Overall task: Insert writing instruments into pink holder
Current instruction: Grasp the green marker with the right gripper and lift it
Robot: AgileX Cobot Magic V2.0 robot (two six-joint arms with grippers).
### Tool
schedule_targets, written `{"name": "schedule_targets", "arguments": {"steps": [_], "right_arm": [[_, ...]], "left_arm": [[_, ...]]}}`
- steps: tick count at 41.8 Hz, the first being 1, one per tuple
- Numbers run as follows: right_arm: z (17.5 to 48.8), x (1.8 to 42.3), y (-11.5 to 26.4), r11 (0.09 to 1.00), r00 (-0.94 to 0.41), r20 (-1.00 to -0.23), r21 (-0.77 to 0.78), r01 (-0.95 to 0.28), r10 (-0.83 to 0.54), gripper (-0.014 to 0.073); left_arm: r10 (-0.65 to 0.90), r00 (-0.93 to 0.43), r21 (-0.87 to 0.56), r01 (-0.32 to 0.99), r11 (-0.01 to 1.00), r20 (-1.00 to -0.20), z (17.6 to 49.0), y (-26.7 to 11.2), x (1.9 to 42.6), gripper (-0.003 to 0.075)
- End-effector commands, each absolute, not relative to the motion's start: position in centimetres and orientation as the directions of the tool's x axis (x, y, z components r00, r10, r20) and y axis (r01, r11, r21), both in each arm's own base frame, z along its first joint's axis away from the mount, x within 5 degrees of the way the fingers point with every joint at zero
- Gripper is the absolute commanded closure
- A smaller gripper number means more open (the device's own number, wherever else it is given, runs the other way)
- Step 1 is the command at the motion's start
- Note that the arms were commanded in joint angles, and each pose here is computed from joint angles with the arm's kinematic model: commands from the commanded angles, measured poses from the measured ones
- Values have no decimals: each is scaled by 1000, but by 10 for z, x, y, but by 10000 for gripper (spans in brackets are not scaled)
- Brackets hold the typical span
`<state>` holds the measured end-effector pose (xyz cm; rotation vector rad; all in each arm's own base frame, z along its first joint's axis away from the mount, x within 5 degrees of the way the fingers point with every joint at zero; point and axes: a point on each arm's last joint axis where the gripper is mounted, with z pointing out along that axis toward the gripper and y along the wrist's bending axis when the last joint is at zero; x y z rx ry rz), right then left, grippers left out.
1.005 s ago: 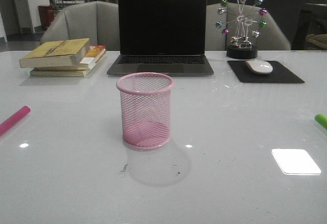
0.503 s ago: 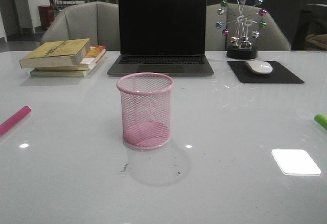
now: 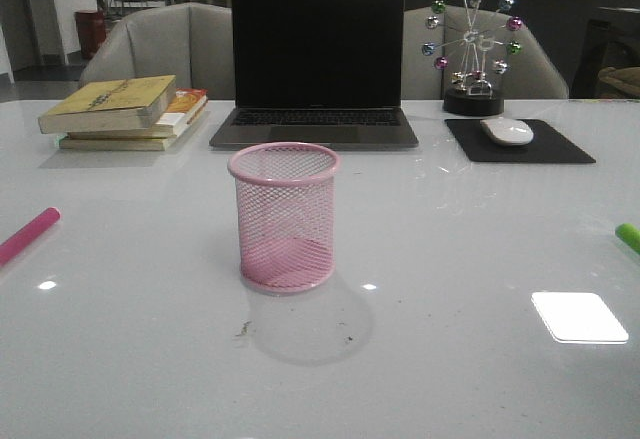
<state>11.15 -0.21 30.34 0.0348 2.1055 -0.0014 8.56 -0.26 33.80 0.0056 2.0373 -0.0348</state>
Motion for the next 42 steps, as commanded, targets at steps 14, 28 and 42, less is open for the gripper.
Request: {"name": "schedule_targets", "arguments": {"steps": [14,28,42], "right_arm": [[292,142,-3,1000,-634,-773,8,27,23,146],[296,203,-5,999,-753,-656,16,37,39,109],[263,295,-8,999,-866,-499,0,35,30,109]], "left_arm": [[5,-413,-26,69,997,-911,347,-7,103,262],[125,-391,-18,341,940,-912,348,-34,97,215],[162,-380,-18,428,904,-911,347,-43,94,215]]}}
